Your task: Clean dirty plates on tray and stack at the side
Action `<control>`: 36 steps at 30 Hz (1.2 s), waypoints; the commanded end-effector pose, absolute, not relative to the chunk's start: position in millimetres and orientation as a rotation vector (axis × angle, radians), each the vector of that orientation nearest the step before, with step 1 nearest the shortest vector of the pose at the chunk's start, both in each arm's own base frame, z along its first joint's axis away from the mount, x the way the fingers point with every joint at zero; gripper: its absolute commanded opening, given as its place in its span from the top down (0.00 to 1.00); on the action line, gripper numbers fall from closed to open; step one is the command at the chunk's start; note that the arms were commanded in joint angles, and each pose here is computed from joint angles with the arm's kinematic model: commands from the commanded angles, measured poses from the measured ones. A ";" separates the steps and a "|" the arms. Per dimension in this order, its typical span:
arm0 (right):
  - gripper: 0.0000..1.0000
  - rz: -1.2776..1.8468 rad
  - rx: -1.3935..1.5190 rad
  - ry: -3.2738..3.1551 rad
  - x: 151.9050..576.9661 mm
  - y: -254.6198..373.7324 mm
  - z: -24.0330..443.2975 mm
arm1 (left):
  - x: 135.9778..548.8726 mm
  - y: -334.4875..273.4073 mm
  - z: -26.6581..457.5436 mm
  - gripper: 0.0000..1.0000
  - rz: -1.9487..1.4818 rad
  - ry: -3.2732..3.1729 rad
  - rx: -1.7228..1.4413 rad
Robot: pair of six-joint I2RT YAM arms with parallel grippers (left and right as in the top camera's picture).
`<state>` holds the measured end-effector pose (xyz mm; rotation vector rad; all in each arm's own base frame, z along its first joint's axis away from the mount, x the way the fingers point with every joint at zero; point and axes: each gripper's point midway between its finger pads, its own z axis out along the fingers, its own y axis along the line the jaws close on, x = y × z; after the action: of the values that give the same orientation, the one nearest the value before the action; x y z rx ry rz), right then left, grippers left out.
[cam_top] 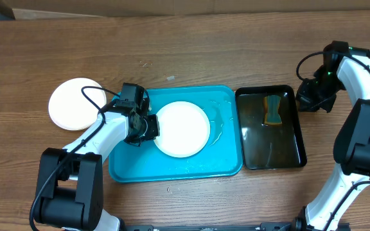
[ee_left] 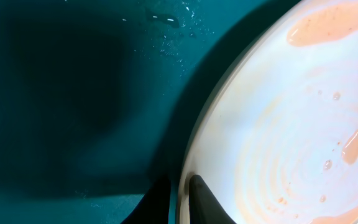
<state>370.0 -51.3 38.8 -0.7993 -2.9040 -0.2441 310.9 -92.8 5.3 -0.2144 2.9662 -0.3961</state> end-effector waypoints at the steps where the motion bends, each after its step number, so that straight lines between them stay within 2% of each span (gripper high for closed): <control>1: 0.95 -0.285 -0.850 -2.969 388.6 -64.5 62.4 | 315.5 -91.1 5.7 0.89 -0.382 2.960 -0.207; 3: 0.92 -0.289 -0.877 -2.985 394.3 -72.4 76.3 | 315.4 -91.1 5.6 0.95 -0.382 2.960 -0.207; 6: 0.85 -0.295 -0.941 -3.017 403.3 -90.5 99.8 | 316.0 -91.3 7.2 0.96 -0.382 2.961 -0.207; 7: 0.79 -0.296 -0.970 -3.032 406.4 -98.8 107.7 | 316.0 -91.3 8.2 0.96 -0.382 2.964 -0.207; 8: 0.67 -0.297 -0.995 -3.041 408.2 -105.8 113.4 | 316.7 -91.3 10.2 0.96 -0.380 2.967 -0.208; 9: 0.48 -0.297 -1.030 -3.046 408.8 -115.6 119.0 | 316.5 -91.2 13.1 0.96 -0.378 2.976 -0.210; 11: 0.21 -0.295 -1.080 -3.037 405.7 -128.6 121.6 | 317.2 -90.8 19.7 0.96 -0.371 2.989 -0.193; 12: 0.00 -0.294 -1.100 -3.024 402.4 -133.9 121.5 | 319.1 -90.3 24.9 0.96 -0.361 2.993 -0.172; 19: 0.00 -0.124 -1.199 -2.962 377.4 -173.8 116.9 | 347.2 -77.7 65.4 0.96 -0.218 2.945 -0.130; 28: 0.00 -0.115 -1.240 -3.032 393.0 -186.7 118.7 | 378.8 -95.3 136.0 0.96 -0.141 2.832 -0.020; 36: 0.00 -0.107 -1.263 -3.102 408.9 -194.9 121.7 | 386.7 -174.4 191.5 0.96 -0.011 2.618 0.241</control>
<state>405.1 -190.4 112.6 -1.2474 -3.0699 -0.1271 382.6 -144.1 169.0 0.1329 2.7290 -0.0947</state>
